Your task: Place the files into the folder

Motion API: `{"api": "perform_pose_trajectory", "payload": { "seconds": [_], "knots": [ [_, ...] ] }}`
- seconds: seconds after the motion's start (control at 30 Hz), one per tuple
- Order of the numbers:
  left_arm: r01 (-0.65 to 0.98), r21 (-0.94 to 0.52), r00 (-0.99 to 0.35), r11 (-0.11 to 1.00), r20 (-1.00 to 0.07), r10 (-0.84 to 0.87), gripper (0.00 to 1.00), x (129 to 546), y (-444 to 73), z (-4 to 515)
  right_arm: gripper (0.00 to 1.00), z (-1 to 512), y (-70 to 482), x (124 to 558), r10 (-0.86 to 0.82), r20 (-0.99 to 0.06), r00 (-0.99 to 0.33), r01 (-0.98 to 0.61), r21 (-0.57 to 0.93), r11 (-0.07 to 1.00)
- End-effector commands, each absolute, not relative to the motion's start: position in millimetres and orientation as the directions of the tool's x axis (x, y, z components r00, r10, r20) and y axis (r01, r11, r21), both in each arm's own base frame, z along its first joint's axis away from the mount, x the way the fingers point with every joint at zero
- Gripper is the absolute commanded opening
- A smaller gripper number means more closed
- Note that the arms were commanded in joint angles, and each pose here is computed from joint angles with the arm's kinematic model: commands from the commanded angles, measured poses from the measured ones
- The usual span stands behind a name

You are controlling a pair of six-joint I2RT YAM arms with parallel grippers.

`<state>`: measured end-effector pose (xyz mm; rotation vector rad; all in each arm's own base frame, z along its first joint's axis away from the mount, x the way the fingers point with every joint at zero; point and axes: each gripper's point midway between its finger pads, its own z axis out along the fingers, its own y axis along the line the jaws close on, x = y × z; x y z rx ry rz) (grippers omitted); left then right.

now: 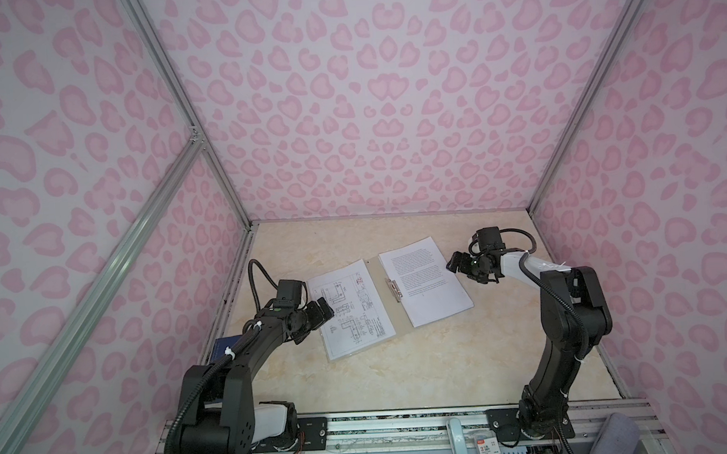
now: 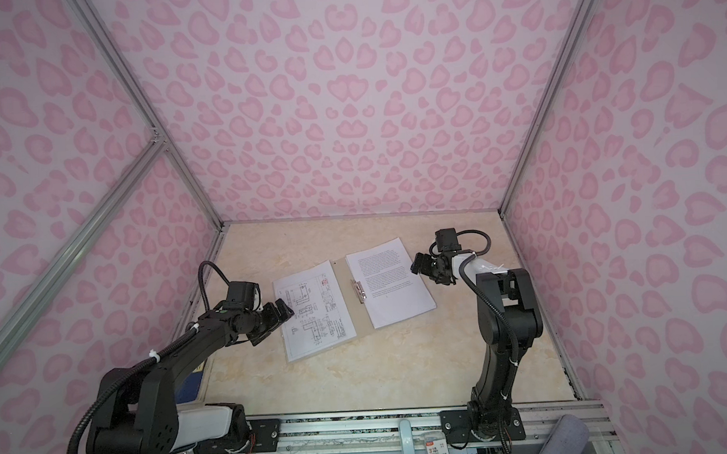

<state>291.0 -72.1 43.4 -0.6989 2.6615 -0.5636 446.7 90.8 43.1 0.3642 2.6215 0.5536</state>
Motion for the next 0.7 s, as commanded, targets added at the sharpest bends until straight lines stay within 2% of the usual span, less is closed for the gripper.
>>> {"api": "perform_pose_trajectory", "payload": {
  "seconds": [0.0, 0.2, 0.3, 0.43, 0.67],
  "knots": [
    [-0.373, -0.505, -0.816, 0.778, -0.22, -0.534, 0.98, 308, -81, 39, 0.89, 38, 97, 447, 0.358, -0.336, -0.871, 0.152, 0.509, 0.847],
    [-0.363, -0.541, -0.824, 0.759, -0.195, -0.533, 0.98, 316, -91, 27, 0.87, 32, 103, 443, 0.373, -0.278, -0.885, 0.157, 0.576, 0.802],
    [-0.328, -0.61, -0.815, 0.721, -0.203, -0.542, 0.99, 324, -100, 39, 0.86, 27, 108, 441, 0.385, -0.245, -0.89, 0.166, 0.613, 0.772],
    [-0.22, -0.716, -0.794, 0.662, -0.264, -0.548, 0.99, 343, -115, 95, 0.84, 25, 116, 437, 0.395, -0.22, -0.892, 0.168, 0.648, 0.743],
    [0.076, -0.806, -0.768, 0.586, -0.423, -0.482, 0.99, 350, -162, 242, 0.84, 38, 140, 423, 0.377, -0.229, -0.898, 0.131, 0.679, 0.722]
  ]
}}
